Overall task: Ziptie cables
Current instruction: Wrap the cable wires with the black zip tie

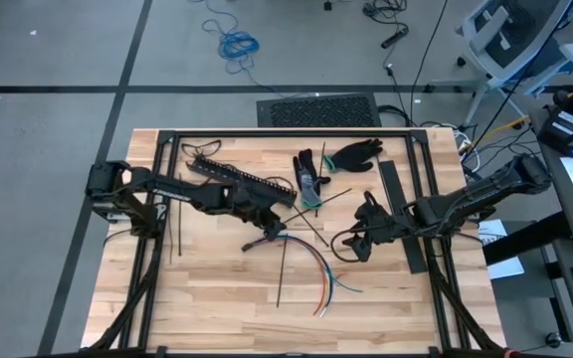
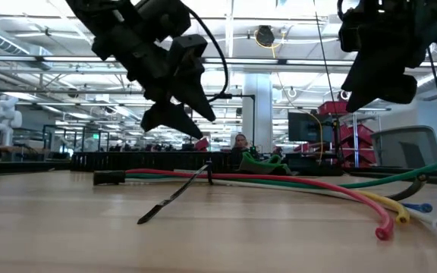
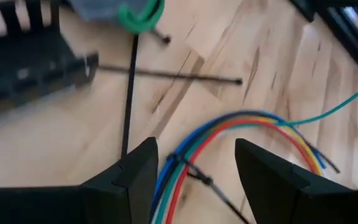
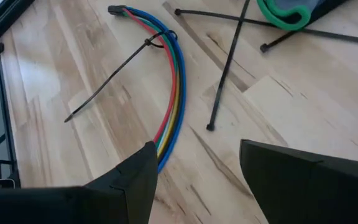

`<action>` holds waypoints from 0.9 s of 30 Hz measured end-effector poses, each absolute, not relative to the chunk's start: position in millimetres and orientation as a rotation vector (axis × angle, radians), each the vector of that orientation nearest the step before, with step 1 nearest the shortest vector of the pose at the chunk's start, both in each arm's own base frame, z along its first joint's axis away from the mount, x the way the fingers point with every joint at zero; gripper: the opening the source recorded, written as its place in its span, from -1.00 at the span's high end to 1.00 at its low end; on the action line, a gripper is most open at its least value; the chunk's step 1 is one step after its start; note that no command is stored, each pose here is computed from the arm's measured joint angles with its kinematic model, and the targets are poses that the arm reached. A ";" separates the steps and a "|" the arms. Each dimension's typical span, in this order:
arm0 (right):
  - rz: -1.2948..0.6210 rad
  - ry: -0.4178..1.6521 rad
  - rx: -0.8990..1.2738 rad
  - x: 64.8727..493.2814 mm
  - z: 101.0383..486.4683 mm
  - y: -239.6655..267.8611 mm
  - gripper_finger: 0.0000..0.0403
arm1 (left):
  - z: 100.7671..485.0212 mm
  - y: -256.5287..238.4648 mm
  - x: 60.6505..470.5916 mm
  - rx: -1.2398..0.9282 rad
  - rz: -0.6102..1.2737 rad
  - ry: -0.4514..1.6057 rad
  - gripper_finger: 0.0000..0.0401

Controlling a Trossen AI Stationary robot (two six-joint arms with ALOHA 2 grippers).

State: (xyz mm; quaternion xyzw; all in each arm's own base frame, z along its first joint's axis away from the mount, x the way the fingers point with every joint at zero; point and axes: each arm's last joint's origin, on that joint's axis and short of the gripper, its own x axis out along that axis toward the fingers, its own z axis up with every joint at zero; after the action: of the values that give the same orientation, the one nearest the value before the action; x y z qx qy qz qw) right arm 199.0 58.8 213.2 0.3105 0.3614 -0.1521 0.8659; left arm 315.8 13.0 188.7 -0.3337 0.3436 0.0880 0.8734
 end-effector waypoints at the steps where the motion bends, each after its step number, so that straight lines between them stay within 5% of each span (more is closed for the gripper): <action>1: -0.318 0.755 0.655 199.2 213.3 59.0 -0.07 | 190.8 14.6 317.0 -0.686 0.177 0.708 -0.03; 14: -0.309 0.711 0.688 202.2 216.4 59.7 -0.07 | 199.6 21.0 321.6 -0.606 0.142 0.684 -0.03; 21: -0.309 0.707 0.689 202.5 216.6 59.6 -0.07 | 204.3 15.2 314.6 -0.293 0.138 0.909 -0.03; 27: -0.328 0.694 0.677 202.7 216.7 58.6 -0.07 | 228.0 16.8 326.3 -0.133 0.245 0.869 -0.03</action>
State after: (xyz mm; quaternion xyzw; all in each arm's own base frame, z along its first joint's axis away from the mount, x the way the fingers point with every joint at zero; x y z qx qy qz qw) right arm 202.7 58.6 216.7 0.3241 0.3318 -0.1569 0.8719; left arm 326.3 16.8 228.0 -0.0642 0.4195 0.1185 0.8977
